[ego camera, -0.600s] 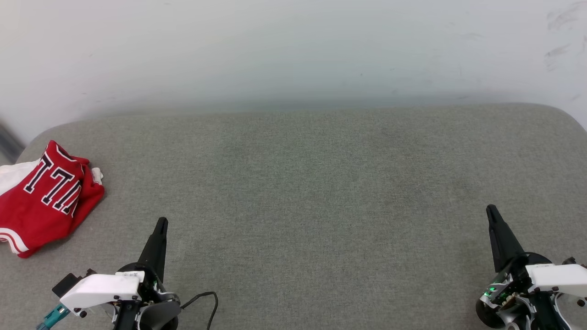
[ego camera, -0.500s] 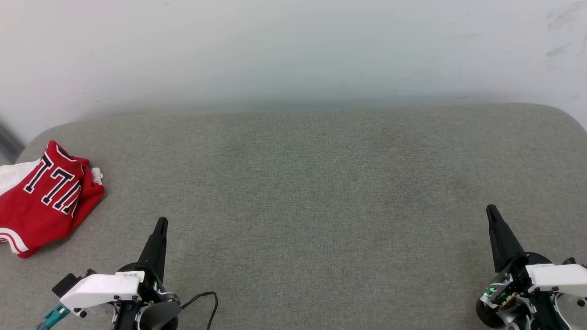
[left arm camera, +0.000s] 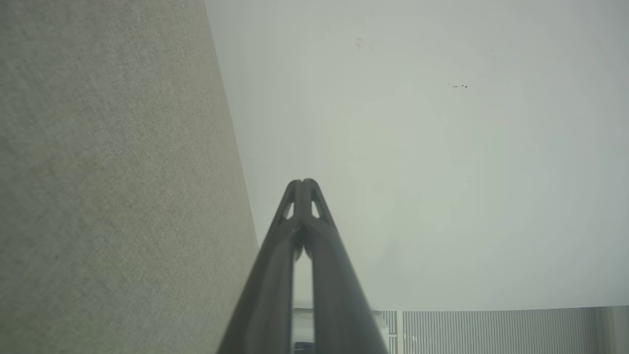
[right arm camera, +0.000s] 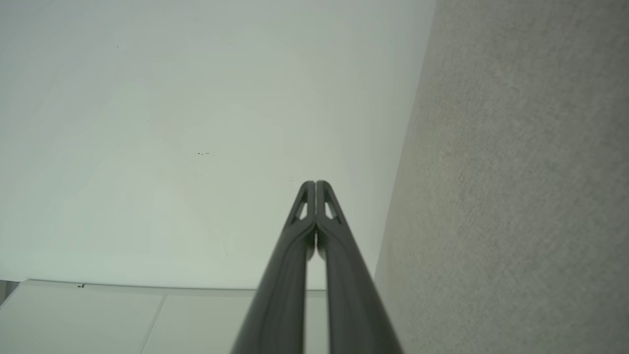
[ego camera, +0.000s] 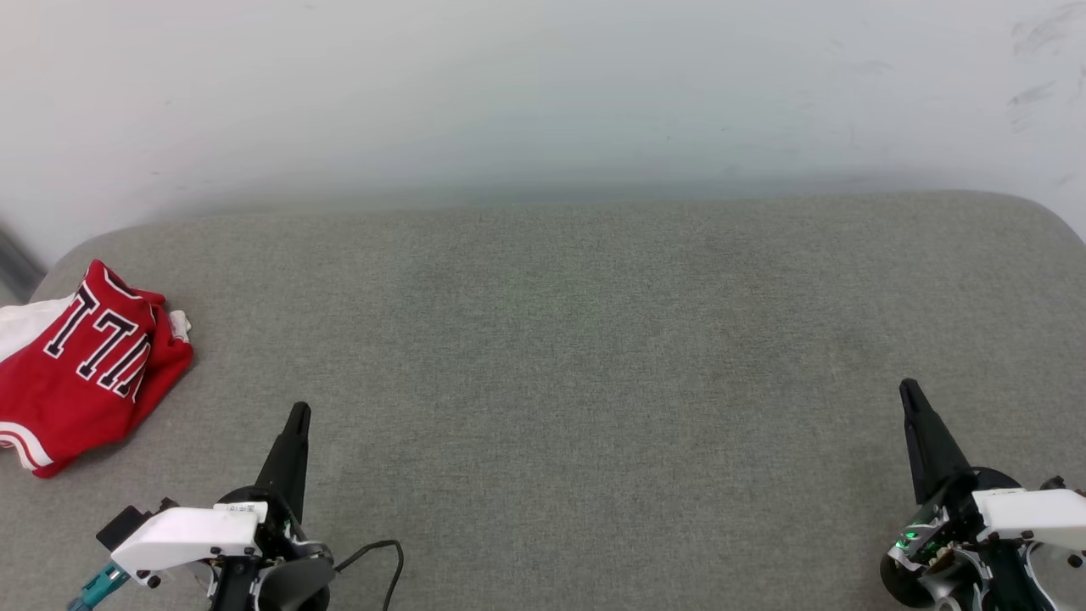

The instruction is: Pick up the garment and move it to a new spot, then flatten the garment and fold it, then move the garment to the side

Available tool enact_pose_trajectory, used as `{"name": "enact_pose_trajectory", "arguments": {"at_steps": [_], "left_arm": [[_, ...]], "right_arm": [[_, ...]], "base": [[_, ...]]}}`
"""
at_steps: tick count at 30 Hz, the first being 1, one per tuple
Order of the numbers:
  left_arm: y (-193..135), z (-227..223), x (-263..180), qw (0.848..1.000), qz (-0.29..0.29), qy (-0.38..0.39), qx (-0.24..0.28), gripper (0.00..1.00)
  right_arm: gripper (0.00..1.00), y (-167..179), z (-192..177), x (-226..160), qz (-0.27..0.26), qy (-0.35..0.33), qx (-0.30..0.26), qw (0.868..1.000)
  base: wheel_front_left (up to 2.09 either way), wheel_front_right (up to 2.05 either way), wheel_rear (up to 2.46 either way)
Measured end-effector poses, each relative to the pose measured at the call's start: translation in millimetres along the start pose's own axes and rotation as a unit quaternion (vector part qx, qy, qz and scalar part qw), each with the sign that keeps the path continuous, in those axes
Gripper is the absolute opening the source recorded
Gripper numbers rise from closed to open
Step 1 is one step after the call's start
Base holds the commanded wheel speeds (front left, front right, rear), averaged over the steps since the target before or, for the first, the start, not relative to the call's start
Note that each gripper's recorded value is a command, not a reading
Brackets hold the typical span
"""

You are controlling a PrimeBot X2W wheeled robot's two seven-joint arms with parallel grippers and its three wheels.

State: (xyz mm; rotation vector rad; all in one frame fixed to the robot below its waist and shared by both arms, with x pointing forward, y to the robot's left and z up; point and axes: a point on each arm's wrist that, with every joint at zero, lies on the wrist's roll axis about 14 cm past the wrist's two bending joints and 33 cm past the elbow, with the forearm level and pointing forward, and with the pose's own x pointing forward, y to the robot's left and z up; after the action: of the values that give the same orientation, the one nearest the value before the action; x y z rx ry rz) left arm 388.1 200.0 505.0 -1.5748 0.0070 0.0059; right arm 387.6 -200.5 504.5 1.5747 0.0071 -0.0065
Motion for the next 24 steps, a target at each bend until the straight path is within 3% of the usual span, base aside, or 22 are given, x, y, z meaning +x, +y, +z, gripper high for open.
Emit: {"name": "enact_pose_trajectory", "arguments": {"at_steps": [1, 2, 7, 16, 24], "left_arm": [[0.0, 0.0, 0.0, 1.0, 0.0, 0.0, 0.0, 0.0], [1.9, -0.2, -0.6, 1.0, 0.003, 0.0, 0.0, 1.0], [26.7, -1.3, -12.5, 0.999, 0.04, -0.002, -0.005, 1.0], [17.1, 2.7, -10.2, 0.999, 0.026, -0.019, 0.022, 1.0], [6.6, 12.1, -8.7, 0.995, 0.017, -0.038, 0.088, 1.0]], "right_arm": [[0.0, 0.0, 0.0, 0.0, 0.0, 0.0, 0.0, 1.0], [1.0, -1.8, 0.1, -0.6, -0.003, 0.0, 0.0, 1.0], [1.0, -26.8, 1.9, -12.6, -0.04, -0.005, 0.002, 0.999], [1.0, -24.8, 8.9, -13.4, -0.038, -0.026, -0.027, 0.999], [1.0, -13.1, 17.9, -13.3, -0.024, -0.043, -0.095, 0.994]], "base": [[0.0, 0.0, 0.0], [0.0, 0.0, 0.0], [0.0, 0.0, 0.0], [0.0, 0.0, 0.0], [0.0, 0.0, 0.0]]}}
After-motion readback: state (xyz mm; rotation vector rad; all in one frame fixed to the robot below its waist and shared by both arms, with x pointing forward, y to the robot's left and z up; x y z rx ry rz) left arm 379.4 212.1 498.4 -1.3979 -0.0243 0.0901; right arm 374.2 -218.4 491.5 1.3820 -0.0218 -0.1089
